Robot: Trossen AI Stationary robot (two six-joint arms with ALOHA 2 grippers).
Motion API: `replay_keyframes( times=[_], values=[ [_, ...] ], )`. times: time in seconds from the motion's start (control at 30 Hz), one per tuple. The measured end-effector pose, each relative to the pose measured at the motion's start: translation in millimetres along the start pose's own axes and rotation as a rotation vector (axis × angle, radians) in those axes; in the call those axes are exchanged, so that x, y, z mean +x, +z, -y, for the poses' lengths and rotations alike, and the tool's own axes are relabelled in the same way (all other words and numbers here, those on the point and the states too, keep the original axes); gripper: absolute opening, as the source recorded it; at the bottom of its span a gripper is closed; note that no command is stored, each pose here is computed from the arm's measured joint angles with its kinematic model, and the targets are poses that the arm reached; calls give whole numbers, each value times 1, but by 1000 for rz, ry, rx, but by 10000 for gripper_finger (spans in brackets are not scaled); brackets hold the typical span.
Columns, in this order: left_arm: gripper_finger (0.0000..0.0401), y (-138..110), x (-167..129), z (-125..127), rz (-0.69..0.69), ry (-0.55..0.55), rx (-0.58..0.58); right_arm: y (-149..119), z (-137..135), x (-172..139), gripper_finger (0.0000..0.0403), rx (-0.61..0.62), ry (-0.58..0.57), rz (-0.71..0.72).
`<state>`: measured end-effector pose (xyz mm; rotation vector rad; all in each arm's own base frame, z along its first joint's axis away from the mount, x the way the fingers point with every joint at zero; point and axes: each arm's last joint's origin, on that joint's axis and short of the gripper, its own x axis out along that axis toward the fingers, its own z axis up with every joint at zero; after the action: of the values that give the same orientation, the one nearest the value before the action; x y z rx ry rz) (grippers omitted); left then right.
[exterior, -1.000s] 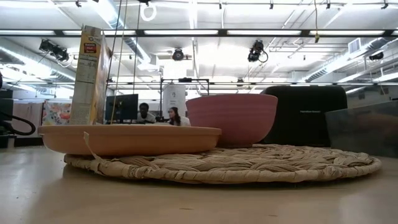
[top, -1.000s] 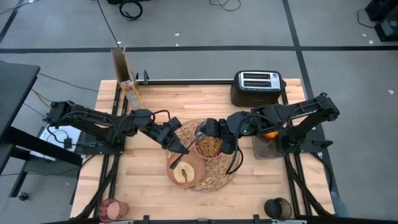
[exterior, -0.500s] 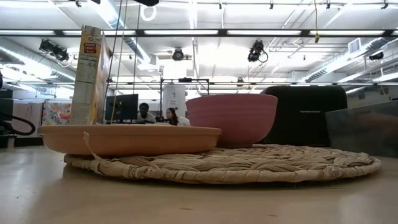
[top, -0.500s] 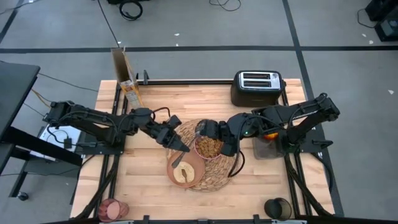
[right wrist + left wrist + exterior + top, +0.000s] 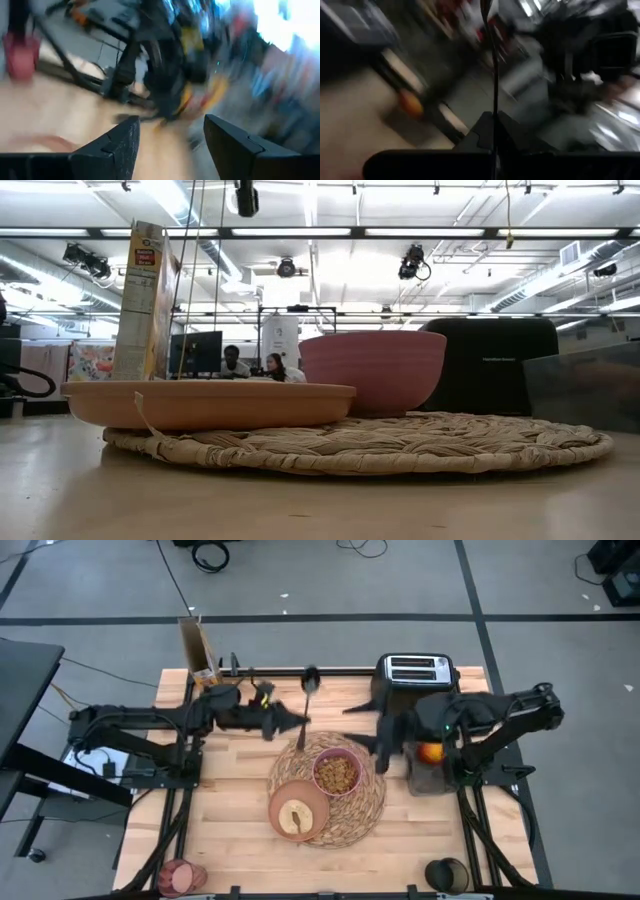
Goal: Arrange a breakfast setting
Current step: Put the black spoon on the brown placemat to the right side of the pink bowl
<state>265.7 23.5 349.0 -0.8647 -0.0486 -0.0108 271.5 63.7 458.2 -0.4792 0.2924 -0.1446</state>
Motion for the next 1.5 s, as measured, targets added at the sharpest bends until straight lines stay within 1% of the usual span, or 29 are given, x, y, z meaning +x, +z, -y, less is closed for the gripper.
replay_keyframes(
  times=[0.07,0.1,0.13,0.2,0.27,0.37,0.47,0.7,0.83,0.93,1.1,1.2,1.33,1.43,1.5],
  values=[
    [10,9,8,2,128,80,74,-9,5,3,217,289,-20,-63],
    [10,10,13,0,175,126,88,-14,5,6,214,399,-34,-82],
    [10,10,19,-3,214,145,99,-21,3,11,210,481,-42,-105],
    [10,13,32,-7,270,112,112,-32,-4,22,204,605,-33,-119],
    [10,16,41,-7,315,47,93,-42,-8,32,202,714,1,-116],
    [10,13,49,-9,335,15,90,-52,-10,41,201,864,42,-94],
    [10,9,51,-9,332,6,112,-52,-8,41,201,914,33,-63],
    [10,10,48,5,390,-88,135,-51,3,37,197,958,-29,-25],
    [10,10,47,7,399,-102,140,-50,8,44,196,980,19,14],
    [10,11,47,8,405,-104,146,-50,12,50,186,999,41,41],
    [10,13,46,10,427,-124,153,-48,16,58,134,1020,120,94],
    [12,12,46,10,425,-129,154,-50,17,60,89,1032,129,89],
    [12,11,46,13,425,-146,170,-50,19,61,19,1035,127,100],
    [19,11,45,14,430,-156,172,-49,19,60,13,1041,136,105],
    [33,11,45,14,423,-158,176,-49,19,60,10,1042,136,102]
  ],
)
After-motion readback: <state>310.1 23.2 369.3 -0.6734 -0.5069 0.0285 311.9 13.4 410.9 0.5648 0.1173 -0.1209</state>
